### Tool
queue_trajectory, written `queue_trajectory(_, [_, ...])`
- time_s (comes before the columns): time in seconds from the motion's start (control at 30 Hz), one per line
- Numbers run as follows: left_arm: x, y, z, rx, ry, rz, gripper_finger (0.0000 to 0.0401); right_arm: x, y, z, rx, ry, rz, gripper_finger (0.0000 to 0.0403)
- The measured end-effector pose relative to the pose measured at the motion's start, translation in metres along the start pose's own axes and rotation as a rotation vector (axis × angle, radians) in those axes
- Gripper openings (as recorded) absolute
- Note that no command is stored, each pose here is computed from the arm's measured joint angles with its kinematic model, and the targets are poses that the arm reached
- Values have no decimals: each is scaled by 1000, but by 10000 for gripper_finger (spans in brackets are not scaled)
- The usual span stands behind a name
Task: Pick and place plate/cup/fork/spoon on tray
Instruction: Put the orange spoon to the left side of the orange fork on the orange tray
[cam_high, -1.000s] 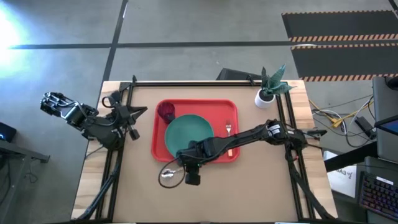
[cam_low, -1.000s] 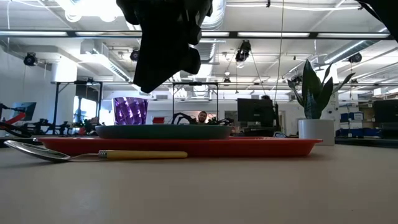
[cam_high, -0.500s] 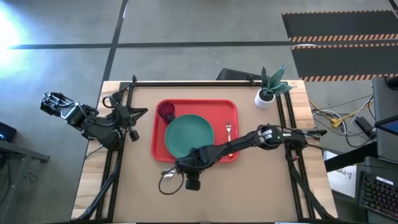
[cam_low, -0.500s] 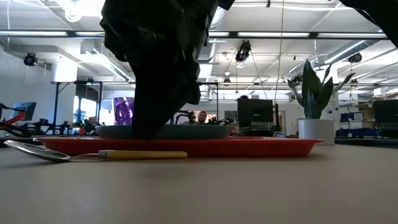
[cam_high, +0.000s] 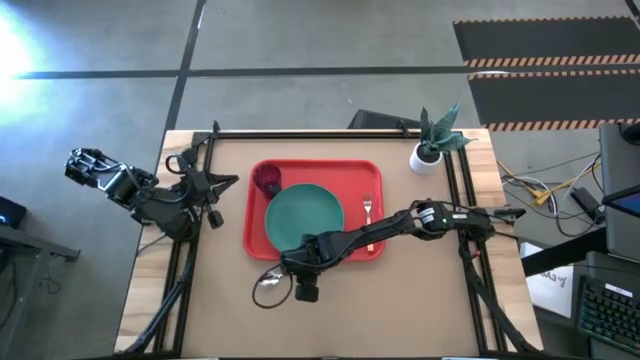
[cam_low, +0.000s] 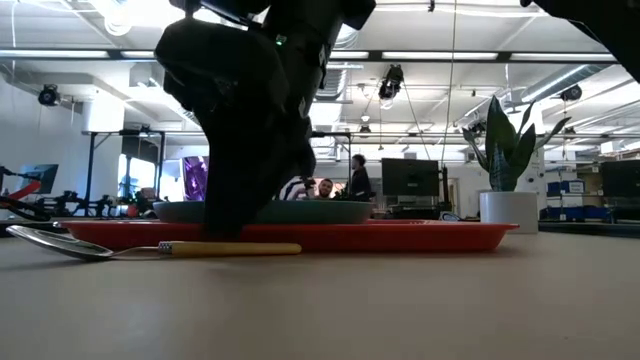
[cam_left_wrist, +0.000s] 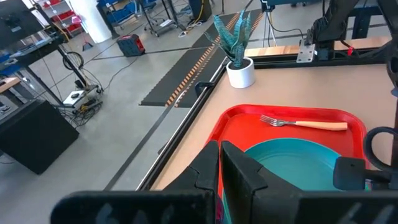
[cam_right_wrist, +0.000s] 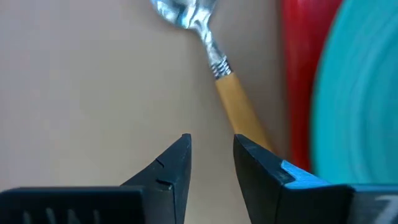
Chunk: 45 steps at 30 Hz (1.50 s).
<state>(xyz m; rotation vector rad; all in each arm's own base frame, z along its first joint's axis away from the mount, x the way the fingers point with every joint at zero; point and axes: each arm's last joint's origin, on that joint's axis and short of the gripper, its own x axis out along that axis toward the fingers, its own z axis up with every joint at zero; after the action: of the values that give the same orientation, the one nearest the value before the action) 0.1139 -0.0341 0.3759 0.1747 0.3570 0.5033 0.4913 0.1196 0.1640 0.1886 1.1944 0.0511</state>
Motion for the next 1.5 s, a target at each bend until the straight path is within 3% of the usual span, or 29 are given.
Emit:
queue_trajectory(0.27, [0, 1, -1, 7, 5, 1, 0, 4, 0, 0, -54, -7, -22, 132])
queue_trajectory(1.5, [0, 1, -2, 9, 9, 1, 0, 13, -31, 0, -170, 27, 36, 134])
